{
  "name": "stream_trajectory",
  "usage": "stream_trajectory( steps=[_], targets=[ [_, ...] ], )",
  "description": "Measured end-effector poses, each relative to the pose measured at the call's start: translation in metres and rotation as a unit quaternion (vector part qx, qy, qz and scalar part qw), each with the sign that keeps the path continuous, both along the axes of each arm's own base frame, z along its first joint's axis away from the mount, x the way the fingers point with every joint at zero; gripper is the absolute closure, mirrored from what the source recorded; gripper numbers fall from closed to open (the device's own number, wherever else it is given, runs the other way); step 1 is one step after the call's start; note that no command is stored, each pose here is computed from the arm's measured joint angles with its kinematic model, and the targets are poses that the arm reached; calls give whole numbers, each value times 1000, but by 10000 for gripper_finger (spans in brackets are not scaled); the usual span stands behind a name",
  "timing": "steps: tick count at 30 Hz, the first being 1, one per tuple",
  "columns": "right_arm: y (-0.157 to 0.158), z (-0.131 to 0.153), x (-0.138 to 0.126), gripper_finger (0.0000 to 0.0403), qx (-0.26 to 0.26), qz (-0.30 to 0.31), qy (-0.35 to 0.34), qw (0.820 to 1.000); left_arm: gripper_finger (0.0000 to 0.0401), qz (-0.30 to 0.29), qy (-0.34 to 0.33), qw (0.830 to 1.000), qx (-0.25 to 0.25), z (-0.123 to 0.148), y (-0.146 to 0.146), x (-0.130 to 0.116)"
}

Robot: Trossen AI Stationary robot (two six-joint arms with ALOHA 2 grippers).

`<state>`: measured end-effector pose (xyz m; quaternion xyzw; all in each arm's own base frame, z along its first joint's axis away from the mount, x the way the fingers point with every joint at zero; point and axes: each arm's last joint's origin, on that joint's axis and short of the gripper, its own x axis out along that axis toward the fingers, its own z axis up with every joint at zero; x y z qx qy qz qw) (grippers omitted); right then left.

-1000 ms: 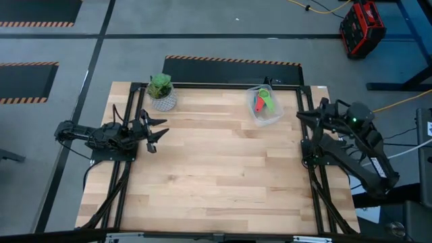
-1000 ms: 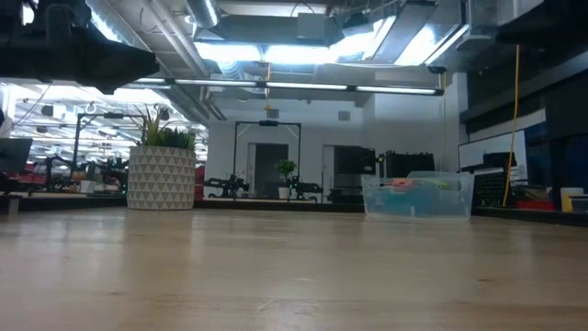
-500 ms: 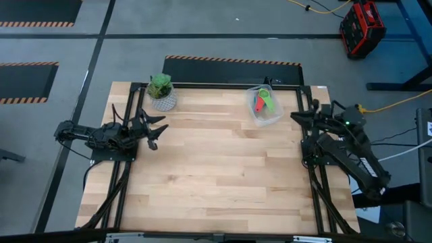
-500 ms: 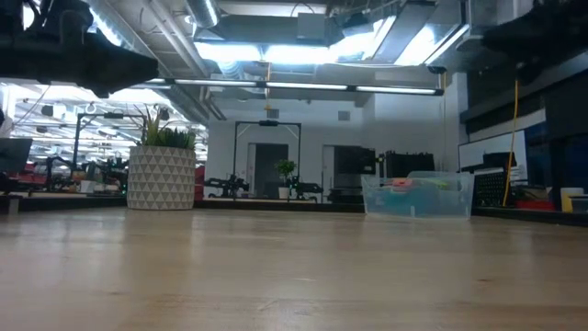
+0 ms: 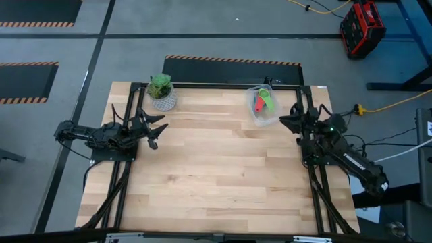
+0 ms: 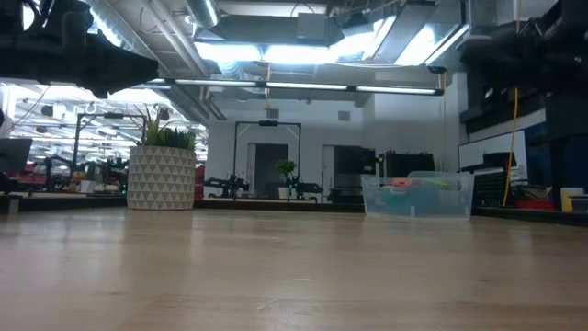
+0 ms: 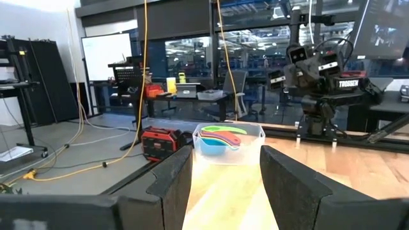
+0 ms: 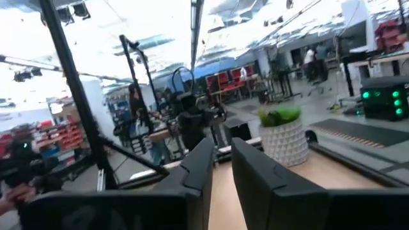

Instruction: Nest measuring cups in basket

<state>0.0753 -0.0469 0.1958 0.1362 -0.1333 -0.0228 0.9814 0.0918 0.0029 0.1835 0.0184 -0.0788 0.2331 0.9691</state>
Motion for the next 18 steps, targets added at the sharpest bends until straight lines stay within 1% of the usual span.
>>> stream_trajectory(
  steps=[2, 6, 9, 13, 16, 18],
  targets=[
    [2, -4, 4, 340, 1, 6, 12, 1000, 225, 0, 0, 1000, 0, 0, 0, 0],
    [8, -16, 12, 340, 18, -1, 63, 998, 225, 0, -1, 1000, 0, 0, 0, 0],
    [15, -24, 19, 340, 22, -3, 98, 995, 225, 0, -1, 1000, 0, 0, 0, 0],
    [26, -27, 25, 340, 1, -8, 119, 993, 225, 0, 0, 1000, 0, 0, 0, 0],
    [32, -29, 28, 340, -17, -30, 134, 990, 225, 0, 7, 1000, 1, -1, 0, 0],
    [35, -31, 30, 340, -27, -47, 145, 988, 225, 0, 25, 1000, 4, -4, 0, 1]
  ],
)
